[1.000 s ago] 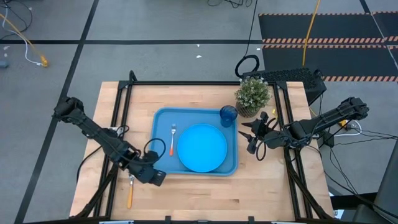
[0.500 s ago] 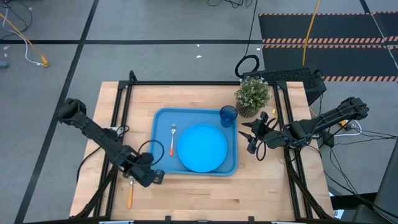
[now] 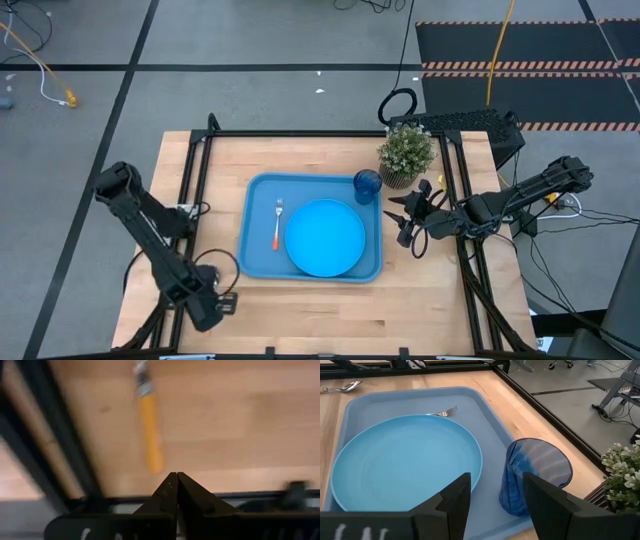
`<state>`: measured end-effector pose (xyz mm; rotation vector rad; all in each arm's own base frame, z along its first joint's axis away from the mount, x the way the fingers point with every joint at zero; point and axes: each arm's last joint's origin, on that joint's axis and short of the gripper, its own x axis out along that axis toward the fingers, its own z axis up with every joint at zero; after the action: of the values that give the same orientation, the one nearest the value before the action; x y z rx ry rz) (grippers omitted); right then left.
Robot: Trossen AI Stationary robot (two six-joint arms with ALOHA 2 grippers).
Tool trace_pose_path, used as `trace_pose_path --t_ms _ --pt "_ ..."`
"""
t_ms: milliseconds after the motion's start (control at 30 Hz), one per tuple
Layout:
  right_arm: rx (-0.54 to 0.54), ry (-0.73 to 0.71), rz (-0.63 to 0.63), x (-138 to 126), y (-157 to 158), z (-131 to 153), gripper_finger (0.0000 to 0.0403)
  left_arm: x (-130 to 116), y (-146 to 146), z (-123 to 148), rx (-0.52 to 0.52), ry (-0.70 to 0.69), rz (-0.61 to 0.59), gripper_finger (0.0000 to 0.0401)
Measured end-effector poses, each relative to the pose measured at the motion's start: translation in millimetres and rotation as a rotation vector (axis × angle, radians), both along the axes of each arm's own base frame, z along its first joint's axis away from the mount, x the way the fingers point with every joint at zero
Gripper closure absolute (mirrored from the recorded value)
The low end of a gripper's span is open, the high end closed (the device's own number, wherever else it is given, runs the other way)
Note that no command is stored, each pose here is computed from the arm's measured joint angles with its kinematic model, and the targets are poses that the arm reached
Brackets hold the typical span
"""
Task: Pick and place plate/cup/fork/spoon on tray
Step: Put the yellow spoon on the blue tray to the left of the orange fork
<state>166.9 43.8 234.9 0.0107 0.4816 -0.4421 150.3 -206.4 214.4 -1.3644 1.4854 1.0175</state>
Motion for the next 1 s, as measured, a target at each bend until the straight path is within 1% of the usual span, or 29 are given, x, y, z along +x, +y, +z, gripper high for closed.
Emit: trace_pose_path --t_ms 67,133,267,367,500,600,667,733,800,833,1000 --pt "0.001 -0.001 0.0 0.0 0.0 0.0 0.0229 -1.4 -3.9 -4.0 0.005 0.041 -0.008 0.0392" --pt "0.003 -0.005 -0.001 0.2 0.1 -0.7 0.0229 -0.3 -5.7 -8.1 0.024 0.046 -0.013 0.0392" --pt "-0.005 0.014 -0.001 -1.3 -0.6 -9.5 0.0229 3.2 -7.9 -19.6 0.108 0.009 -0.035 0.0391" --pt "-0.004 0.01 -0.002 -1.3 -0.7 -11.0 0.0229 5.9 -9.2 -26.5 0.153 -0.009 -0.039 0.0391" --pt "0.009 -0.022 -0.001 0.4 0.0 -8.5 0.0229 11.9 -10.4 -30.3 0.222 -0.137 -0.09 0.0391" --pt "0.017 -0.028 -0.004 0.6 0.1 -8.3 0.0229 16.9 -7.5 -30.7 0.285 -0.217 -0.103 0.0391" --pt "0.02 -0.025 -0.006 0.3 0.0 -8.7 0.0229 20.6 -4.6 -30.4 0.318 -0.252 -0.088 0.0391" --pt "0.021 -0.027 -0.006 0.4 0.0 -8.6 0.0229 22.6 -1.9 -30.4 0.346 -0.27 -0.111 0.0391" --pt "0.018 -0.036 -0.007 0.9 0.2 -7.7 0.0229 25.4 0.9 -30.4 0.349 -0.266 -0.154 0.0391" --pt "0.014 -0.04 -0.006 1.3 0.3 -7.2 0.0229 26.9 2.2 -30.6 0.335 -0.249 -0.157 0.0391" --pt "-0.045 -0.114 0.008 6.6 0.2 2.3 0.0229 29.2 7.9 -31.1 0.249 -0.118 -0.13 0.0387"
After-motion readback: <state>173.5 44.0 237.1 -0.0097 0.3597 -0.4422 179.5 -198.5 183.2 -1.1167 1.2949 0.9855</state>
